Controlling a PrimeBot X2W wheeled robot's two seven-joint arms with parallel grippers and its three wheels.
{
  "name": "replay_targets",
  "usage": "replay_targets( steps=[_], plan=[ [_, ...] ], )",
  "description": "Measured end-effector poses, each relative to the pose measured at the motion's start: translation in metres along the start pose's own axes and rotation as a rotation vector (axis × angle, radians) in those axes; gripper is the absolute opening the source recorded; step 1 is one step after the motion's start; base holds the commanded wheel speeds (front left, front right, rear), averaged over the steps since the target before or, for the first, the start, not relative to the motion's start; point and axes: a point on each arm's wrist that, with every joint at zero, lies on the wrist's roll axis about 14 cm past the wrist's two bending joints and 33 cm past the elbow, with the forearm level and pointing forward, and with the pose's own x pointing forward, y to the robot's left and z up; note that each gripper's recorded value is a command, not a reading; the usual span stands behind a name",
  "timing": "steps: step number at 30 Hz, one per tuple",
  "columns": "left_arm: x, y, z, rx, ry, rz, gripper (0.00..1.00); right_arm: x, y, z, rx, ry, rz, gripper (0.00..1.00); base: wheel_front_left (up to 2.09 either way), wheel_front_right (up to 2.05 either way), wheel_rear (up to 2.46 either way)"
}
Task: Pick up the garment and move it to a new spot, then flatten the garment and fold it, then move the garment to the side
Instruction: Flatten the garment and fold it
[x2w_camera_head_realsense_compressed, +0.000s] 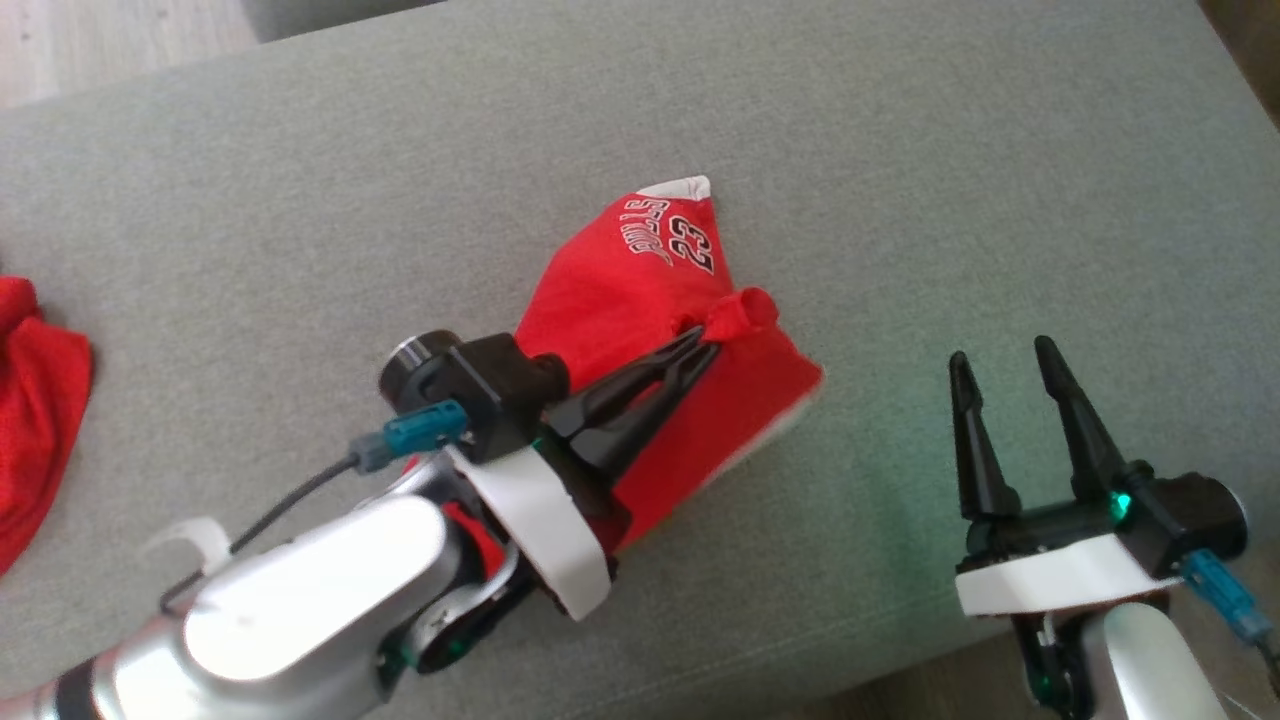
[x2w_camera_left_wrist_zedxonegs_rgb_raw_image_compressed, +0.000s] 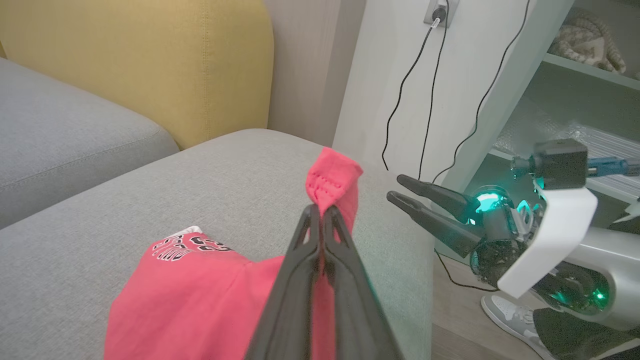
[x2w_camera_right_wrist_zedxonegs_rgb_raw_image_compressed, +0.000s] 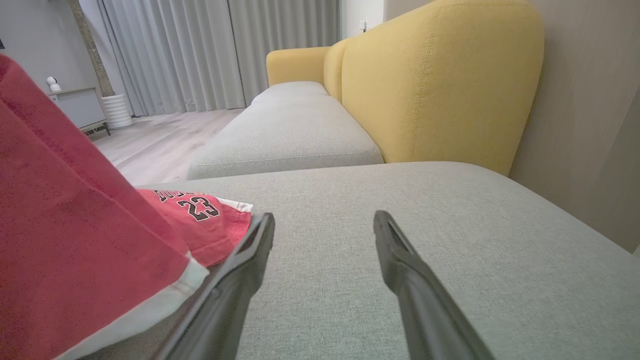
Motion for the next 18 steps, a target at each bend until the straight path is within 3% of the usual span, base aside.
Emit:
replay_targets(
  steps=[8, 12, 18],
  plan=[
    [0.022, 0.015, -0.008, 0.016, 0.045, -0.041, 0.00, 0.002, 0.002, -0.005, -0.004, 0.018, 0.007, 1.00, 0.00, 0.00, 0.00],
    [0.056, 0.036, -0.025, 0.127, 0.108, -0.063, 0.00, 0.006, -0.002, -0.005, -0.003, 0.021, -0.006, 1.00, 0.00, 0.00, 0.00],
    [0.073, 0.086, -0.092, 0.264, 0.276, -0.042, 0.00, 0.005, -0.010, -0.012, -0.008, 0.051, -0.035, 1.00, 0.00, 0.00, 0.00]
  ],
)
